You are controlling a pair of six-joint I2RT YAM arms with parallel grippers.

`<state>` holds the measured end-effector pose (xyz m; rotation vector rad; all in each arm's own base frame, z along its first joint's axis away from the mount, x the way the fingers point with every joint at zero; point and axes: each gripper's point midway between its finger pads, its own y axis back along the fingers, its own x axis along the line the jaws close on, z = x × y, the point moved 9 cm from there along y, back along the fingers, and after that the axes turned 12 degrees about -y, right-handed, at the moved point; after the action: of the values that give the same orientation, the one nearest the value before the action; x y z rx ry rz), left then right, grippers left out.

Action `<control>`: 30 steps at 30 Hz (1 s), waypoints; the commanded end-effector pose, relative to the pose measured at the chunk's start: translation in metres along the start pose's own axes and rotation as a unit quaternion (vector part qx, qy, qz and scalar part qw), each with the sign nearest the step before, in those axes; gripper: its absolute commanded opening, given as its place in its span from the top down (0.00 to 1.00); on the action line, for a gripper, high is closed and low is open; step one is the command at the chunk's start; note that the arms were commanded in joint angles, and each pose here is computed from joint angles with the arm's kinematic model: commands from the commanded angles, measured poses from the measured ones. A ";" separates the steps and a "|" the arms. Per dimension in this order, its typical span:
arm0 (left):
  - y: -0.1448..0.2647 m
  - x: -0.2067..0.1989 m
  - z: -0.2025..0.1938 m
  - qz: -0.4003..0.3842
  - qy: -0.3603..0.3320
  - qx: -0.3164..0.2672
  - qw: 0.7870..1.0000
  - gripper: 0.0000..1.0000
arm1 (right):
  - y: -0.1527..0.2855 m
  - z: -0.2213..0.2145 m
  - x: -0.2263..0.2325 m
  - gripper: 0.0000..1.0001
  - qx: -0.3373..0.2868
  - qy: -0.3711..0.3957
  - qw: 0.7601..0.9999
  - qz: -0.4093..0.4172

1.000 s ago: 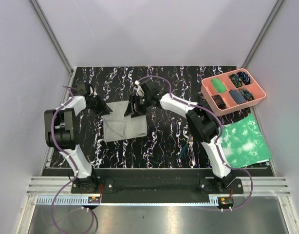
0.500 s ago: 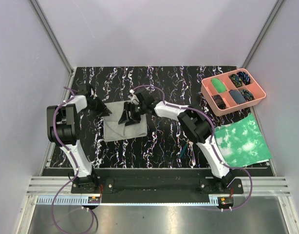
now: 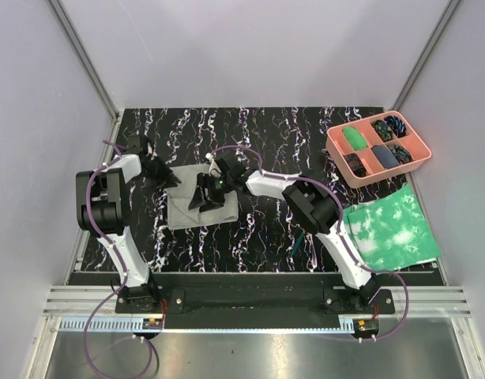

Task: Fold the napkin into a case and place the utensils inside
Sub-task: Fold the rectangle-folded napkin at the center of the board, then smooth out the square-folded napkin at the center of the board.

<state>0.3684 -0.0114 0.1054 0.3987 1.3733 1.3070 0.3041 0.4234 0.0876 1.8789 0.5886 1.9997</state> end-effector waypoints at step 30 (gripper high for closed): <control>-0.002 -0.008 0.058 0.006 -0.026 -0.036 0.999 0.72 | 0.091 -0.035 0.011 0.58 -0.046 0.045 0.998 -0.027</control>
<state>0.4088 -0.0023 0.1284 0.3774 1.2779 1.3282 0.2784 0.3545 0.1535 1.7133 0.5573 2.0260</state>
